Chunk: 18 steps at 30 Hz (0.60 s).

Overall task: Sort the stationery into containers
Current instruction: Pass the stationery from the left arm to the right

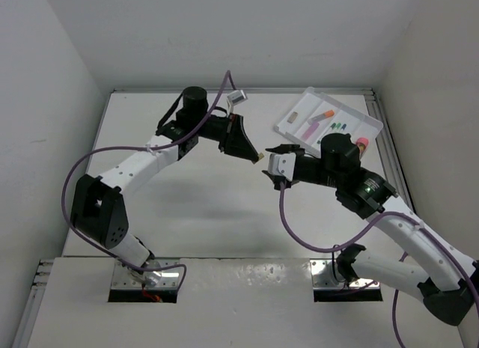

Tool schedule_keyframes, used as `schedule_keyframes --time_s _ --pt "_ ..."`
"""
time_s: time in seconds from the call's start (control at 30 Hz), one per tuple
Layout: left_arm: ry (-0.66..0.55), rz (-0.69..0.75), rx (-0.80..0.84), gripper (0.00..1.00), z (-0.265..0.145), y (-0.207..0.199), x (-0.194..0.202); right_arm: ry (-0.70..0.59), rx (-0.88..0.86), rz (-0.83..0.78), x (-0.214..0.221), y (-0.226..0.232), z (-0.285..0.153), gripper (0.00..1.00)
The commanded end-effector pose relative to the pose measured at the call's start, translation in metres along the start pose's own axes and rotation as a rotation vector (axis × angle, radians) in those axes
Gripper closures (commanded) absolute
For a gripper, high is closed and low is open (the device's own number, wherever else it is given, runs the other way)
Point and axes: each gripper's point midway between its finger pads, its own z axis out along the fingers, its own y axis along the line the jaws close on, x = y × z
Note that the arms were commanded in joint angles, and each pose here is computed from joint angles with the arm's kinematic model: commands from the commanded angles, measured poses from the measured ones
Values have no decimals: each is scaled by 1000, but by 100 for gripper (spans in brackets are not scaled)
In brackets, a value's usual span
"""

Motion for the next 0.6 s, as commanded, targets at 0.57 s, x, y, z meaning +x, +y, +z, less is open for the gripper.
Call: schedule_keyframes --time_s 0.57 --pt "147 -14 95 100 19 -10 52 12 -194 -206 -2 38 -7 55"
